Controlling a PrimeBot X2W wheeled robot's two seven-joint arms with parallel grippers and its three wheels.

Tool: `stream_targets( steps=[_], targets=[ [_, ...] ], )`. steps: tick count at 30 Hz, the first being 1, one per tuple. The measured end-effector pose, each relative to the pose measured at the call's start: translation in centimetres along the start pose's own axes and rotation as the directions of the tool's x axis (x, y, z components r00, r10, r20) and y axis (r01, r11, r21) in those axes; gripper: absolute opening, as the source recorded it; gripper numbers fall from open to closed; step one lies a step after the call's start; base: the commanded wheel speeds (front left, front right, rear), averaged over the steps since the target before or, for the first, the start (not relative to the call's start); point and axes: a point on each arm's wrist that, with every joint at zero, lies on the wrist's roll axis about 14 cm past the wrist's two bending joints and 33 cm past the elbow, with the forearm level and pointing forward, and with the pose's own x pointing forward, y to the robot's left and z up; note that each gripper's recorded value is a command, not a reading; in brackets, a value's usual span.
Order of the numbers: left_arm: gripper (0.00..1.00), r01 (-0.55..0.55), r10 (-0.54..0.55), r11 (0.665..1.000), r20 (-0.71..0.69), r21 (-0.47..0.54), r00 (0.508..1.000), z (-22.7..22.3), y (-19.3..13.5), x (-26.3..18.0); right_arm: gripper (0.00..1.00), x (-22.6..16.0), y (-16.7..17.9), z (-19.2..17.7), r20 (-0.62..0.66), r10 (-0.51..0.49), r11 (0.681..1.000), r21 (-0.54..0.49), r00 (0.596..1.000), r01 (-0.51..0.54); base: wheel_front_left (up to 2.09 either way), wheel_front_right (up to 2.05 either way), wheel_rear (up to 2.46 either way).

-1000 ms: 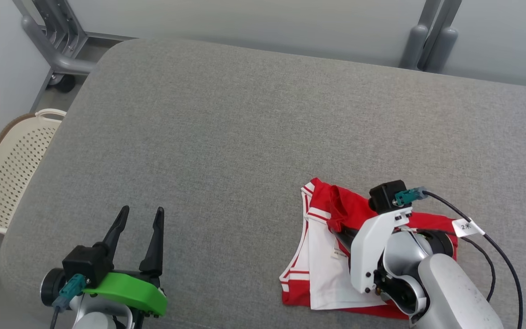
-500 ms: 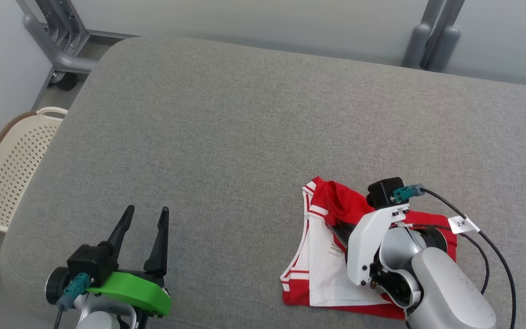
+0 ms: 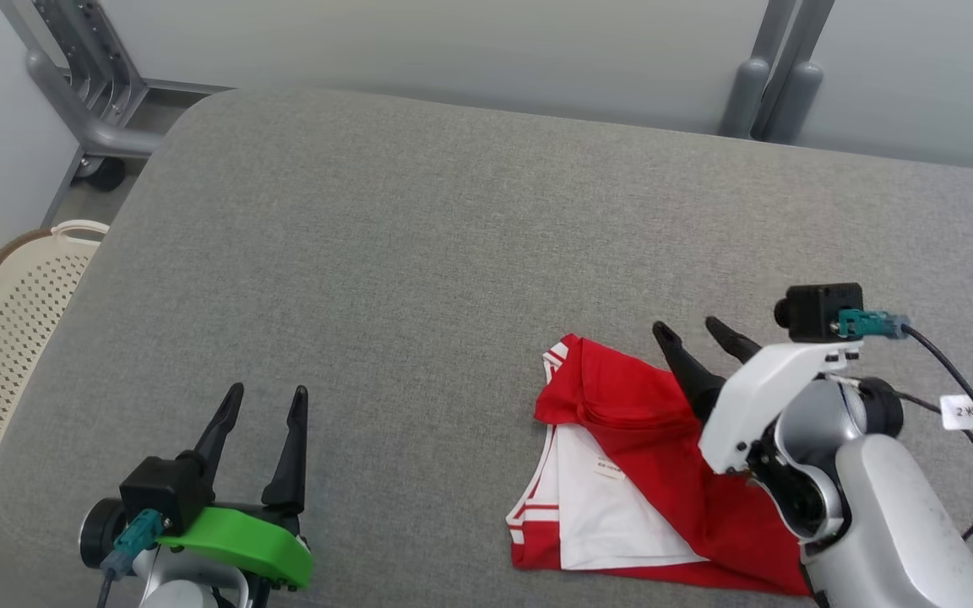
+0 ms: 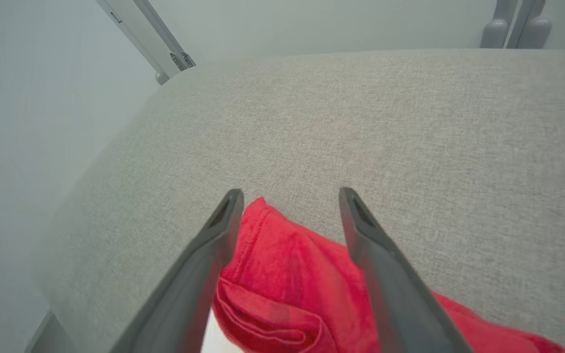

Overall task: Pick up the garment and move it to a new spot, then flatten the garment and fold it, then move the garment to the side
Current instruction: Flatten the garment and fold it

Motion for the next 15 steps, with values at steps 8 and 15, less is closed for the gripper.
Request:
stream_targets(
  steps=[8, 15],
  targets=[
    [1.00, -0.008, 0.007, 1.000, 0.046, 0.023, 0.999, 1.3, -0.1, 0.3, 1.00, -4.5, -4.6, -2.7, -0.056, -0.176, 0.978, -0.125, 0.983, 0.168, 0.00, 0.00, 0.00],
    [1.00, -0.009, 0.008, 1.000, 0.053, 0.024, 0.999, 1.4, -0.2, 0.5, 0.00, -6.2, -5.0, -5.6, -0.135, -0.206, 0.974, -0.125, 0.969, 0.190, 0.00, 0.00, 0.00]
  ],
)
